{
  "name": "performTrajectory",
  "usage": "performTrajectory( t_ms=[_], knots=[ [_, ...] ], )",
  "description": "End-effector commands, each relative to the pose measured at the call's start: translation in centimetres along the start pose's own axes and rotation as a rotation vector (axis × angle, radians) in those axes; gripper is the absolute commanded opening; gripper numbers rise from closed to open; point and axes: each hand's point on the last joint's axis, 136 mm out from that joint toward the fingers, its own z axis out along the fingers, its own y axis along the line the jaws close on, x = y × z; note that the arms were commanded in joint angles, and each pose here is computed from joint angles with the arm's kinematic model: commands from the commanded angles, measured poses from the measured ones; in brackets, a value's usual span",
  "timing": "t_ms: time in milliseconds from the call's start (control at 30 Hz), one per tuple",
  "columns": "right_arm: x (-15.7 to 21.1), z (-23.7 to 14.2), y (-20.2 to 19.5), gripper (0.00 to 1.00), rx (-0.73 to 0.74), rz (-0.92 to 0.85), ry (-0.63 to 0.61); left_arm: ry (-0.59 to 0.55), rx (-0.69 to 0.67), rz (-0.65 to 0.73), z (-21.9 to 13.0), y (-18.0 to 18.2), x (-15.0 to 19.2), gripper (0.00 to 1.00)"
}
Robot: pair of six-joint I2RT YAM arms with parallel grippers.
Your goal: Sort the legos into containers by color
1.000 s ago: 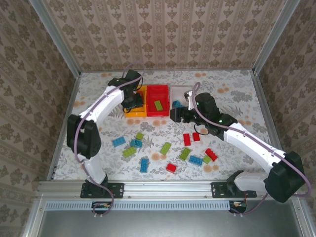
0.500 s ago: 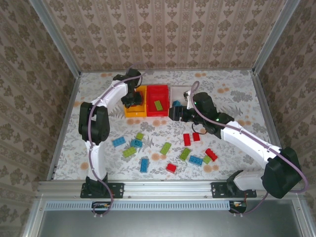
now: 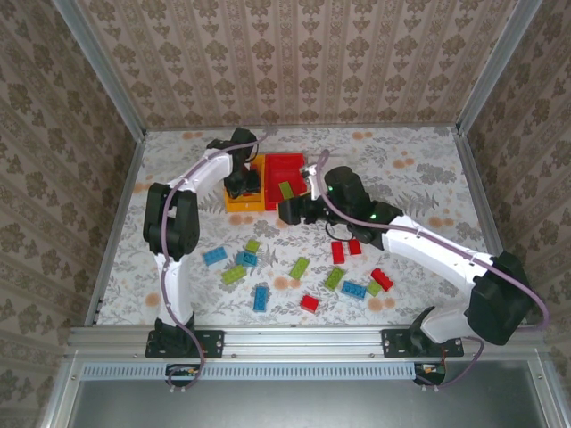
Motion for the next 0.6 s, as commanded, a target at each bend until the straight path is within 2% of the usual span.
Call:
performTrajectory(
  t_ms=[0, 233, 567],
  knots=[
    [-0.7, 0.7, 0.6, 0.76, -0.004, -0.056, -0.012, 0.035, 0.011, 0.012, 1.3, 0.2, 0.7, 0.32],
    [-0.1, 0.7, 0.5, 0.76, 0.008, -0.053, -0.002, 0.025, 0.010, 0.009, 0.4, 0.3, 0.8, 0.46],
    [0.4, 0.3, -0.3, 0.76, 0.051, -0.052, 0.002, -0.027, 0.029, 0.004, -2.6, 0.2, 0.5, 0.45]
  ],
)
